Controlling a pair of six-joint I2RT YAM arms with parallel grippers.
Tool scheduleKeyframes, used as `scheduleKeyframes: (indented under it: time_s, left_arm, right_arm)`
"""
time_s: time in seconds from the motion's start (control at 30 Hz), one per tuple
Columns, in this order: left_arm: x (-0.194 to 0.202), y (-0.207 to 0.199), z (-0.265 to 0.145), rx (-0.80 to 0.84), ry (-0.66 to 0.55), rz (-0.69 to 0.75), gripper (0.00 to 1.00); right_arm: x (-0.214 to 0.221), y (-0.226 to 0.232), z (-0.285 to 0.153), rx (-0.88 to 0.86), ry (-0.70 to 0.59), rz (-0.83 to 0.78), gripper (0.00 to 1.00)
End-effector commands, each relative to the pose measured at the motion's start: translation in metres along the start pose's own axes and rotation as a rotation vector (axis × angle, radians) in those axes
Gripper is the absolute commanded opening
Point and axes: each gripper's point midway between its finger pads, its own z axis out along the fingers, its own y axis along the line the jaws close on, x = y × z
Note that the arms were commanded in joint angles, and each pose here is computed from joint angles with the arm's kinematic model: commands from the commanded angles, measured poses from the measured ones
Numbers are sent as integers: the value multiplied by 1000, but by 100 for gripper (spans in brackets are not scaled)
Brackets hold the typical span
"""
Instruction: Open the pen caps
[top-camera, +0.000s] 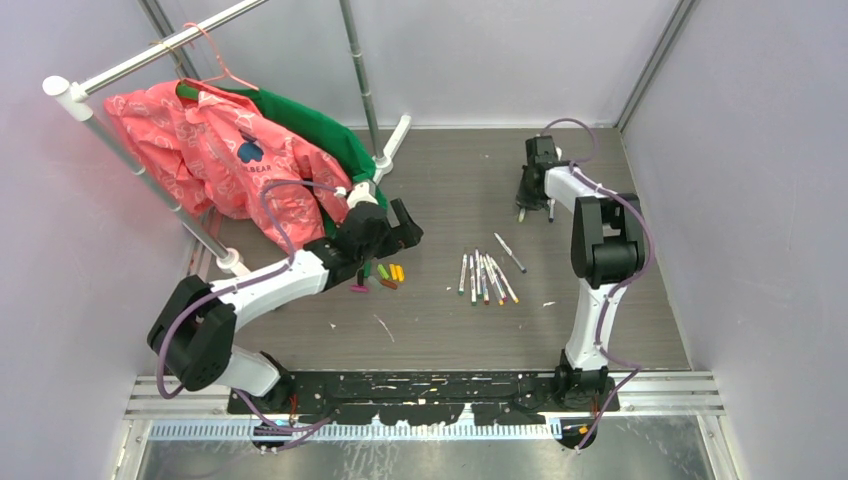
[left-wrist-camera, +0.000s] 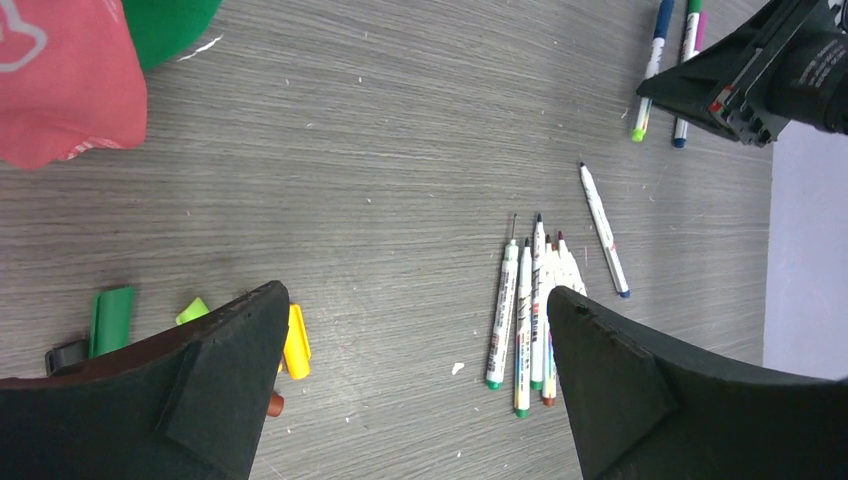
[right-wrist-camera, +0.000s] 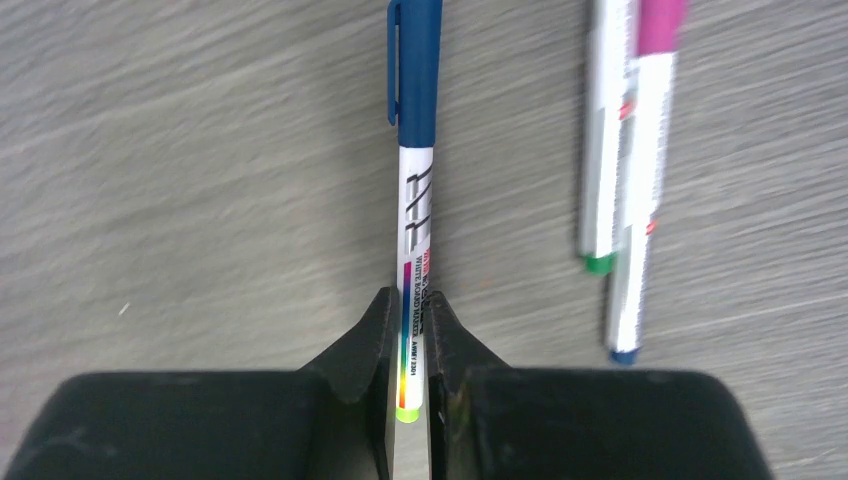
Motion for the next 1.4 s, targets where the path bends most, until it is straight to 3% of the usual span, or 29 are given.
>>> scheduleKeyframes:
  time_s: [0.0,0.27,0.8,0.9,1.37]
  left_arm:
    - [-15,-10,-10,52,-21,-51,100]
    - [-24,-9,-8,99,11,-124,100]
    - [-17,-20,11,212,88,-307,95]
    - [-14,-23,14,231,103,-331,92]
    - [-9,-7,19,228,99,-399,58]
  right_arm:
    - [-15,58,-57,-150,-121,-126,1]
    - [41,122,-114,-272,-143,-279,1]
    - [153,212,-195,-671,-123,-381,1]
    - [163,225,-202,-716,-126,-384,1]
    - [208,252,-223,-804,-99,-446,1]
